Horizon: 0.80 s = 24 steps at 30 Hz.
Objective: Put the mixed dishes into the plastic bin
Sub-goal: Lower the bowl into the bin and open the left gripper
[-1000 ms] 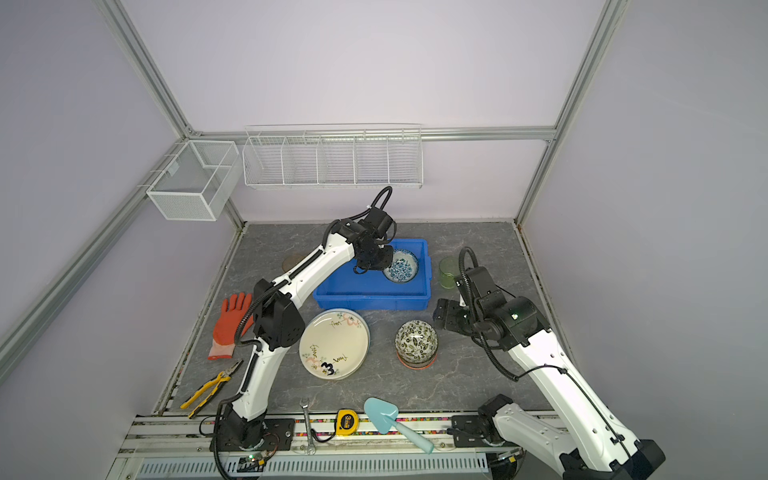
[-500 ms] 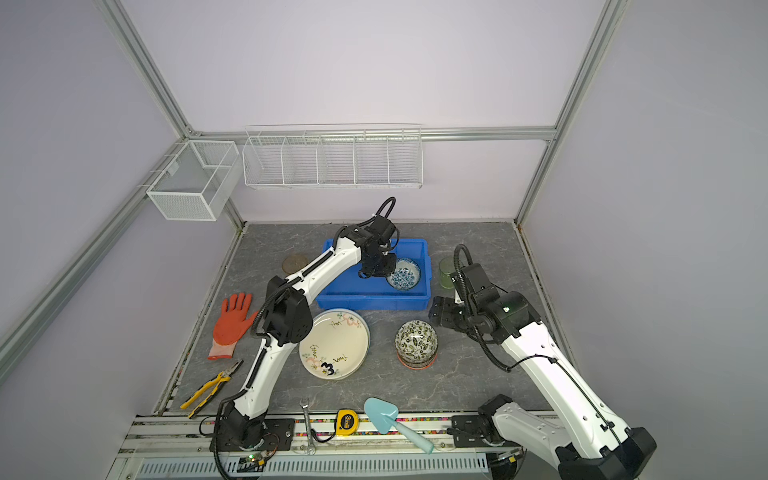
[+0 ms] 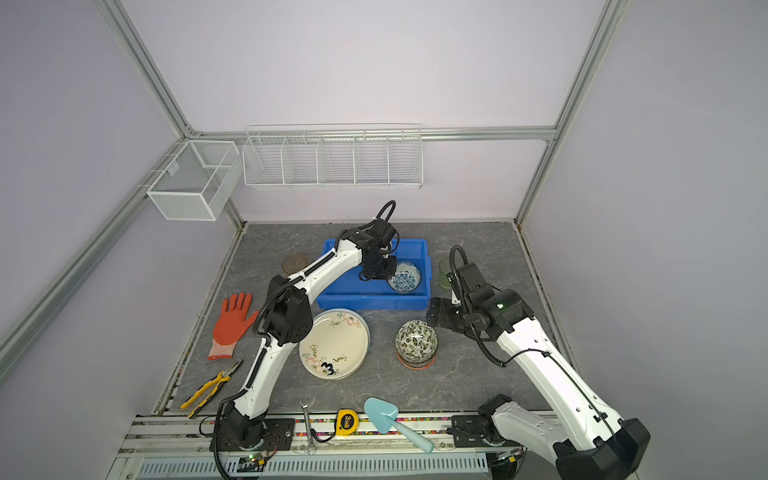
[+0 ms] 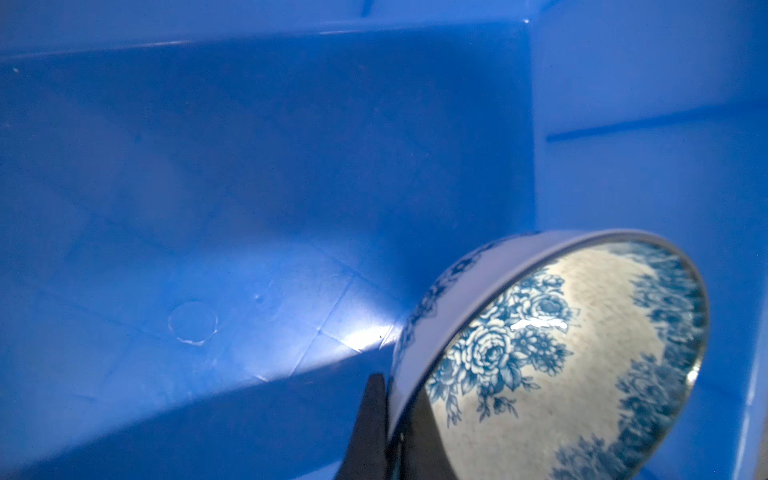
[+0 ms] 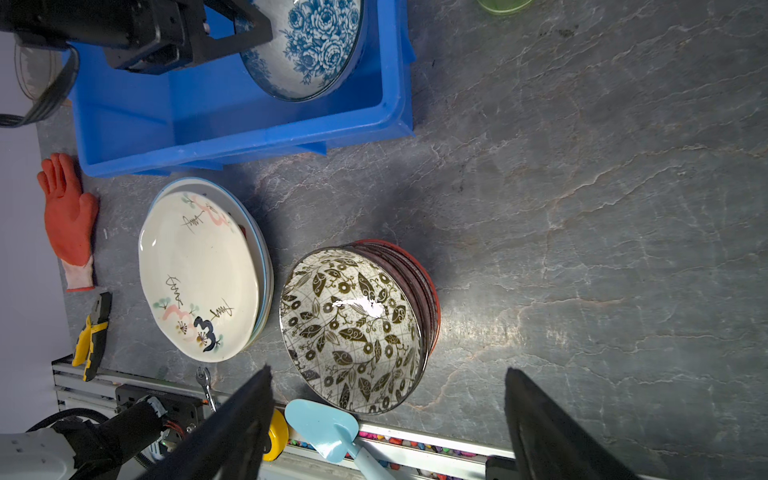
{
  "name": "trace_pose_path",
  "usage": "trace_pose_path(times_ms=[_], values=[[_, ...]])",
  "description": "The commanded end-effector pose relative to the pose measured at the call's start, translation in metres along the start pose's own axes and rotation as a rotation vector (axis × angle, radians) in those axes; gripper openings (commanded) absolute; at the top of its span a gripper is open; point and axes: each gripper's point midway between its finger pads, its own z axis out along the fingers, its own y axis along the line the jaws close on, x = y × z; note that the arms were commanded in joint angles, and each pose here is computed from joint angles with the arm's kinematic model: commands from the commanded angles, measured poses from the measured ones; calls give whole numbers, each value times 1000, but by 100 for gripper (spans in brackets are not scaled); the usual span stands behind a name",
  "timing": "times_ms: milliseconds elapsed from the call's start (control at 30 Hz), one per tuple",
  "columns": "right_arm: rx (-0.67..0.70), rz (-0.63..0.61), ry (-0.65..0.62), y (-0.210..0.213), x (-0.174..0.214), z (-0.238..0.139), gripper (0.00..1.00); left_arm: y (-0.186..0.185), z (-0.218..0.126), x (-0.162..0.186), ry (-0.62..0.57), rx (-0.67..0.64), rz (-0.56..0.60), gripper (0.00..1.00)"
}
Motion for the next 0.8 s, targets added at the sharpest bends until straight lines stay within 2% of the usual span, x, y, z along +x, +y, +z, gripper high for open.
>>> trace_pose_path(times_ms=[0,767], values=[[1,-6,11,-1,1,6,88,-9,-5,-3,-16,34,-2,0],[9,-2,35,-4,5,13,88,-12,7,22,82,53,134,0]])
